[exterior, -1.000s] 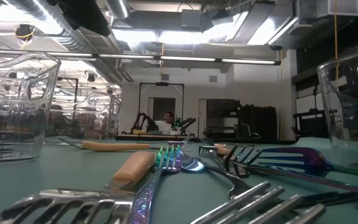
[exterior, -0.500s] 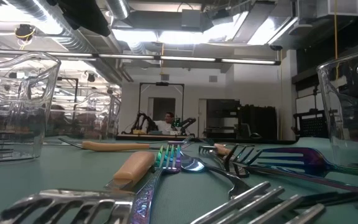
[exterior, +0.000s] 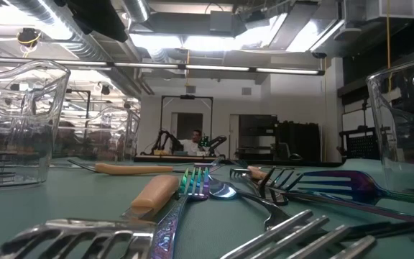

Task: Sort silverware by color (type)
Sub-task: Put the black fork into the bottom right transparent bin, then put the yellow fork into the bottom left transparent bin

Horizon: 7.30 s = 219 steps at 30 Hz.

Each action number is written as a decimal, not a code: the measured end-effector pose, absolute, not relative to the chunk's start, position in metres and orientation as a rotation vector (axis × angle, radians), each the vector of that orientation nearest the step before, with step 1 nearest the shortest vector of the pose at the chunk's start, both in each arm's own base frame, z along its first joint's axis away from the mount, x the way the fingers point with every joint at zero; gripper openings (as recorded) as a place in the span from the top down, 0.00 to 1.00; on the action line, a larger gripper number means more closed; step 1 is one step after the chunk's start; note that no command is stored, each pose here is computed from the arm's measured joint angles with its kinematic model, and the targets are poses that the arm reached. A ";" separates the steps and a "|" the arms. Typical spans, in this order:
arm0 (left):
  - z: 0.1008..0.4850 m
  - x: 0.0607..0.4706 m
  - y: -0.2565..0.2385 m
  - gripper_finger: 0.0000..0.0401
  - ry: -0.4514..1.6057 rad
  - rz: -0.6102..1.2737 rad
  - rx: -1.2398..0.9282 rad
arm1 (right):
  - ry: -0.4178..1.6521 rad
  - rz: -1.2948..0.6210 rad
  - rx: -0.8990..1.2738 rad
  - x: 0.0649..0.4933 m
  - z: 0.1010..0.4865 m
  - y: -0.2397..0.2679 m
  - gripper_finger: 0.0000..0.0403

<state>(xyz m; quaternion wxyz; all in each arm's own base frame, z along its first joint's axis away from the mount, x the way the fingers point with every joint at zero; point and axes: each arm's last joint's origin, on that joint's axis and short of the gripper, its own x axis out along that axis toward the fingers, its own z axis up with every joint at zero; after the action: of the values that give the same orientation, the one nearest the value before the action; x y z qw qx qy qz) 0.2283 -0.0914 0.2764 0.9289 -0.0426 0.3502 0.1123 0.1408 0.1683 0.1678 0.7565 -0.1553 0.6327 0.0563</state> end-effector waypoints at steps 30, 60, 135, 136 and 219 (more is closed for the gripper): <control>0.276 0.228 -0.091 0.72 0.717 0.230 -0.087 | 1.393 0.123 -0.345 0.140 0.167 0.167 0.81; 0.281 0.233 -0.094 0.72 0.651 0.214 -0.126 | 1.456 0.172 -0.299 0.138 0.166 0.169 0.63; 0.234 0.398 -0.009 0.72 1.374 0.234 -0.236 | 1.131 0.126 -0.501 0.219 0.325 0.139 0.63; 0.229 0.400 -0.009 0.72 1.388 0.236 -0.235 | 1.128 0.127 -0.499 0.220 0.325 0.140 0.63; 0.260 0.415 -0.012 0.89 1.460 0.203 -0.178 | 1.123 0.128 -0.495 0.220 0.325 0.140 0.63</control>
<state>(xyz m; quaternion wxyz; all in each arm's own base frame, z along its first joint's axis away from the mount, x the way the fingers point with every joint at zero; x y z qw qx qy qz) 0.4155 -0.0123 0.2596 0.7368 -0.0811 0.6648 0.0924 0.2202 0.1402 0.3245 0.8156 -0.2321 0.5266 0.0598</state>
